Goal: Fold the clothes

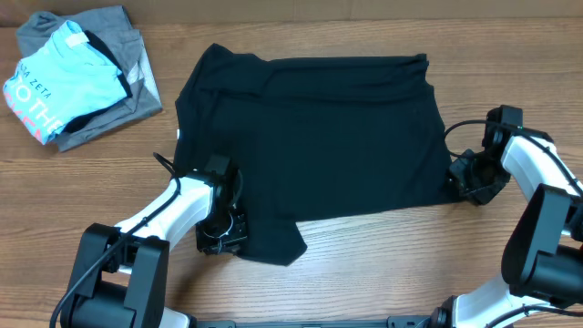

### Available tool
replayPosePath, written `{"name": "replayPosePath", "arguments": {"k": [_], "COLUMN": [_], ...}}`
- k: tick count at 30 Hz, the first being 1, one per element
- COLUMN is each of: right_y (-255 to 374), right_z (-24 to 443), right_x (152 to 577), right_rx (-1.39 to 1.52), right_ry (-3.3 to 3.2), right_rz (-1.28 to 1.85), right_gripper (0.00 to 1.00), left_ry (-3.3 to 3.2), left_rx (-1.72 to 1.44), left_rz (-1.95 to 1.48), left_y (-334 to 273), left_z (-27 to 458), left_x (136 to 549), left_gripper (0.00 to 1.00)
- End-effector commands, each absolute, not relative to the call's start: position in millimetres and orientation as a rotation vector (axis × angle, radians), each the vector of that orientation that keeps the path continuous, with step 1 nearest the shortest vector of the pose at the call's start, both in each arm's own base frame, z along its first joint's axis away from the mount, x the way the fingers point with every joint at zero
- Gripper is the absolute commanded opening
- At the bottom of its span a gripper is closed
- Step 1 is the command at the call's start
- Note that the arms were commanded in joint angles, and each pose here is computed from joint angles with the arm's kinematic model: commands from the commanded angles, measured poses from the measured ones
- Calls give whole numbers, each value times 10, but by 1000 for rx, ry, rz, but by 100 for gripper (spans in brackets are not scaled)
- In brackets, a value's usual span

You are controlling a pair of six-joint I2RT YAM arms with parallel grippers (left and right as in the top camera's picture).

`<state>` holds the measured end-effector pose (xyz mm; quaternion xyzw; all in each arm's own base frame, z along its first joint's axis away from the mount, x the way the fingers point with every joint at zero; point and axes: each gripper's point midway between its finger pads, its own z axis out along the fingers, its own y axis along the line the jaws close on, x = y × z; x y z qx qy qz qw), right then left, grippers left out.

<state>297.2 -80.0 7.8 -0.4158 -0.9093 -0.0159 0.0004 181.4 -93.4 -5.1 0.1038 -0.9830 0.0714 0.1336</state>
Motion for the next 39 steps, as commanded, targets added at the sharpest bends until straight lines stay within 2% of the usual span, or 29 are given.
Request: {"name": "replayPosePath", "arguments": {"k": [1, 14, 24, 31, 34, 39], "right_y": [-763, -759, -803, -803, -780, -751], "right_z": [-7, -14, 332, 255, 118, -33], "right_x": [2879, 2825, 2887, 2893, 2839, 2733], "right_rx": [-1322, -1315, -1242, -1250, -1278, -1293], "right_ry": [-2824, -2808, -2803, -2816, -2804, -2785], "right_rz": [-54, -41, -13, -17, -23, -18], "right_gripper": [49, 50, 64, 63, 59, 59], "left_ry": [-2835, -2835, -2840, -2842, -2842, -2840], "left_rx": [270, 270, 269, 268, 268, 268], "left_rz": [205, 205, 208, 209, 209, 209], "left_y": [-940, -940, -943, -945, -945, -946], "left_z": [-93, -92, -95, -97, -96, -95], "left_x": [1774, 1773, 1784, 1790, 1789, 1786], "left_gripper": [12, 13, 13, 13, 9, 9]}}
